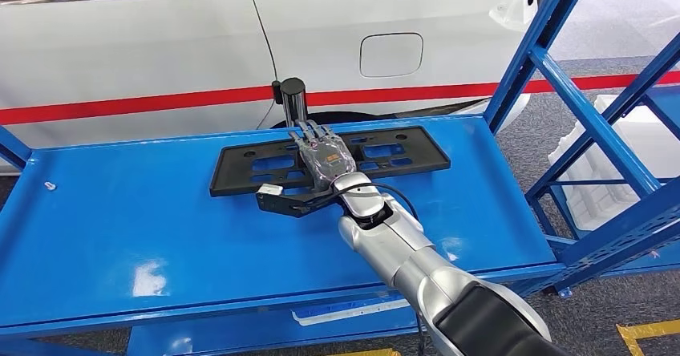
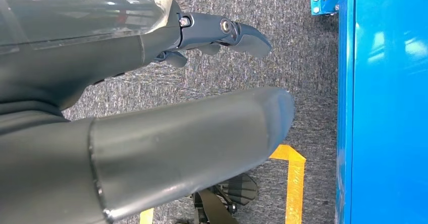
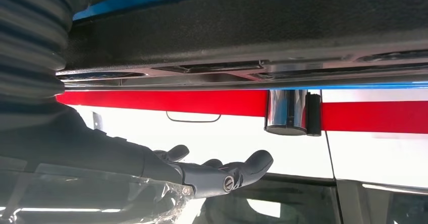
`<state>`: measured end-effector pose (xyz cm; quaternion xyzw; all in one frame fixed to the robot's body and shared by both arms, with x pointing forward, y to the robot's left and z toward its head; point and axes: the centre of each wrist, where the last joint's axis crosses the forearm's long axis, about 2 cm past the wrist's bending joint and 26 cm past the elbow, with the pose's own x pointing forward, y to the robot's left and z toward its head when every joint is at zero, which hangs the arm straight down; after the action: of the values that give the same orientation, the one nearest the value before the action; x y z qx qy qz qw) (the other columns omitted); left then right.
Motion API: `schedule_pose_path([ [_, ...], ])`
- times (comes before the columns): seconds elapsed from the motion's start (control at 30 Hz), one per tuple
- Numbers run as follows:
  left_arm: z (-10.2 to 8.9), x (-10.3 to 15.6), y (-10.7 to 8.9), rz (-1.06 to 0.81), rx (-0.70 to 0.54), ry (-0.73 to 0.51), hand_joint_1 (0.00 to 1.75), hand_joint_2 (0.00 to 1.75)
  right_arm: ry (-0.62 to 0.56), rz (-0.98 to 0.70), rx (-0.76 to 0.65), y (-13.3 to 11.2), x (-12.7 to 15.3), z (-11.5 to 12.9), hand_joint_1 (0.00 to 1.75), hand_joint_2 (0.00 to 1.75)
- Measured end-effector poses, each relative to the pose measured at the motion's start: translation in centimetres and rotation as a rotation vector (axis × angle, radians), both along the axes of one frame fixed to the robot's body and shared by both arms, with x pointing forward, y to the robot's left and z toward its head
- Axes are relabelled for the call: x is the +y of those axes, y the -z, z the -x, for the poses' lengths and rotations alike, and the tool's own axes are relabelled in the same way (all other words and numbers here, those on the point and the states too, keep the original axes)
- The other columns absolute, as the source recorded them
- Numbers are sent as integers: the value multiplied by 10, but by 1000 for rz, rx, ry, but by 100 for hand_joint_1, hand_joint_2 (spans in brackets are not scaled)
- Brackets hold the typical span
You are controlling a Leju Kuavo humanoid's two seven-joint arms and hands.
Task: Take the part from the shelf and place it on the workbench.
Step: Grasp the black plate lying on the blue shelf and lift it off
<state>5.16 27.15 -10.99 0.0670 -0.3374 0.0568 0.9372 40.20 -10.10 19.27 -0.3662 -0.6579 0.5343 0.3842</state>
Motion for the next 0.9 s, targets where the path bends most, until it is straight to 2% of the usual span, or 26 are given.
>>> schedule_pose_path([
  [0.27,0,0,0,0,0,1,0,0,12,6,1,0,0,0,0,175],
  [0.53,0,0,0,-3,-5,11,0,0,136,68,-5,0,-8,-9,0,175],
  [0.67,0,0,0,-5,-8,15,0,0,170,86,2,2,-12,-12,170,175],
  [0.9,1,1,0,-7,-11,16,0,0,205,115,15,11,-18,-11,175,175],
])
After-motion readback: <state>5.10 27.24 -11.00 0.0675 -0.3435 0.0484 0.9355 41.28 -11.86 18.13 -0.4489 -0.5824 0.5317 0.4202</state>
